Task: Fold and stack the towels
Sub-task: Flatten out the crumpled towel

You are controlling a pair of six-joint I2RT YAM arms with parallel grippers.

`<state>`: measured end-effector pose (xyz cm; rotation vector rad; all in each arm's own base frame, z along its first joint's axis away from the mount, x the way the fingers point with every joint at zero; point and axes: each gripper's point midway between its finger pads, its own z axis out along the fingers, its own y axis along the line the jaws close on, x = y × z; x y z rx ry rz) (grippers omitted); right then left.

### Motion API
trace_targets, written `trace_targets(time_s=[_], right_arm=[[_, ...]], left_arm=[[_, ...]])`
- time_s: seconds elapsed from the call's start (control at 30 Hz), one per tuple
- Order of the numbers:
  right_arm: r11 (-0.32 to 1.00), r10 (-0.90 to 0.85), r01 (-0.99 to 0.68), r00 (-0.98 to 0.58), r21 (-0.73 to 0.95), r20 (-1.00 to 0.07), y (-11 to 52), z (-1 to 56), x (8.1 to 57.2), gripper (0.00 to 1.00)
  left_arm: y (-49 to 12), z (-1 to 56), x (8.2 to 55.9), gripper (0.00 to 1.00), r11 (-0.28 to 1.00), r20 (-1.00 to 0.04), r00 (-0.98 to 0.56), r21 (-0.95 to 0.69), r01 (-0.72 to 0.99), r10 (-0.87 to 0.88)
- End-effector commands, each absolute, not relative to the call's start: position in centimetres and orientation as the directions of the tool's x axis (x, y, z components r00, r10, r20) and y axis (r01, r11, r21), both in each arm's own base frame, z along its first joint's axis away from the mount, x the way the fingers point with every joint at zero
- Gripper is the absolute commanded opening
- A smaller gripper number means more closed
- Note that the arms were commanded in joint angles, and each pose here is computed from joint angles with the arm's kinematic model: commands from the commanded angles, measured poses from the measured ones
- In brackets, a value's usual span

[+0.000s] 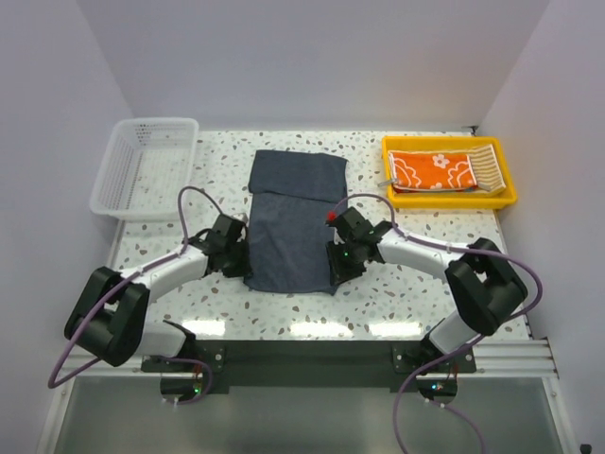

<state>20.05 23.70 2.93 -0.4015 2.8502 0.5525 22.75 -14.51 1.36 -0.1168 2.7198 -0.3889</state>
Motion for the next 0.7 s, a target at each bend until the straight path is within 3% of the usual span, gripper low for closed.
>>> trace_targets(time_s=[0.0,0.1,0.3,0.67], right_arm=[[0.94,-0.164,-0.235,-0.946,0.246,-0.278,21.5,4.0,20.2,0.32],[0.949,-0.106,-0.186,-0.949,0.254,-0.297,21.2,4.7,20.3,0.38],[0.952,-0.007,-0.091,-0.961,0.293,-0.275,21.8,3.2,20.3,0.39],[0.935,0.031,-0.078,-0.953,0.345,-0.3,23.1,2.5,21.3,0.25]], left_arm=[[-12.4,-0.8,19.9,0.0,0.976,-0.294,-0.945,-0.198,-0.089,-0.145],[-12.5,-0.5,19.6,0.0,0.972,-0.299,-0.942,-0.218,-0.085,-0.149],[-13.0,0.0,19.5,0.0,0.966,-0.314,-0.94,-0.252,-0.052,-0.132],[-13.6,0.7,19.8,0.0,0.956,-0.342,-0.932,-0.292,-0.012,-0.116]])
